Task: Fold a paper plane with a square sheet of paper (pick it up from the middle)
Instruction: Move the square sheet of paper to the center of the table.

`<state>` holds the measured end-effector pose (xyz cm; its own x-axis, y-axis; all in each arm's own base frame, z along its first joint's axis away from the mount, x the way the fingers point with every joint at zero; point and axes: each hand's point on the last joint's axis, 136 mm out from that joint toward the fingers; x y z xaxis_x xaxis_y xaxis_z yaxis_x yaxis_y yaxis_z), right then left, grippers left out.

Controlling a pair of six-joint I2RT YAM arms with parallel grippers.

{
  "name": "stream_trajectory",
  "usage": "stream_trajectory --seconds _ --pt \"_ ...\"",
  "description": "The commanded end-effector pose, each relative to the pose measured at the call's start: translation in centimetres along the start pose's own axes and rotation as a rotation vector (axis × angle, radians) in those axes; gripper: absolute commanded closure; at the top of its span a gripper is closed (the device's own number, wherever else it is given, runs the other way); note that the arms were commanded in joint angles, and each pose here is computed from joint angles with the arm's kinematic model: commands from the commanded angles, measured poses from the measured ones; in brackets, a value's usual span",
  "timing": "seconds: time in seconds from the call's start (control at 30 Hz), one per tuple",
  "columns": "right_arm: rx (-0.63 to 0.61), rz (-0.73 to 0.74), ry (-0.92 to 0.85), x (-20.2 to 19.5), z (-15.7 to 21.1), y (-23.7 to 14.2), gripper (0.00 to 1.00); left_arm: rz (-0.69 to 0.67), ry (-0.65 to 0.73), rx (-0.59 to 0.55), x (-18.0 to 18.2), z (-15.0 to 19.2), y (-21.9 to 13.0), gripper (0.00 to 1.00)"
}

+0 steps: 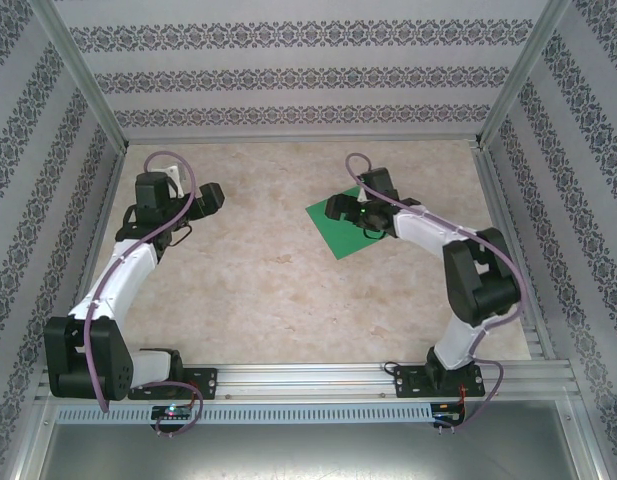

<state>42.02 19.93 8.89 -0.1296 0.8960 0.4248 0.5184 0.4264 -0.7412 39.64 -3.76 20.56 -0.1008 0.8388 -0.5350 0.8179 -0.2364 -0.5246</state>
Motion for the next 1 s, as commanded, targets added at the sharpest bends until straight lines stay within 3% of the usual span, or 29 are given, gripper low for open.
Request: stream_trajectory --seconds 0.0,0.43,0.73,0.97 --pt "0.034 -0.004 0.036 0.8 -0.1 1.3 0.07 0.037 -0.039 0.111 -0.8 2.1 0.6 0.00" --pt "0.191 0.161 0.022 -1.2 3.0 4.4 0.08 0.091 -0.090 0.181 -1.9 3.8 2.8 0.00" --pt "0.313 0.198 0.089 -0.5 8.7 4.1 0.08 0.096 -0.132 0.232 -2.7 6.4 5.2 0.00" --pt "0.412 0.185 0.141 2.8 15.2 2.4 0.08 0.081 -0.155 0.259 -2.5 7.7 6.5 0.00"
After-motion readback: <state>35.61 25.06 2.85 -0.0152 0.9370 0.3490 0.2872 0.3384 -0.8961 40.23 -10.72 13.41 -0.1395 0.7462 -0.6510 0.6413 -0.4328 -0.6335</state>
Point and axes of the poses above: each hand's point on the last joint's axis, 136 mm out from that joint toward the fingers, its own y axis out along the fingers, its own x axis along the line the jaws close on, z = x × y, and after that the axes turned 8 degrees about -y, right-handed
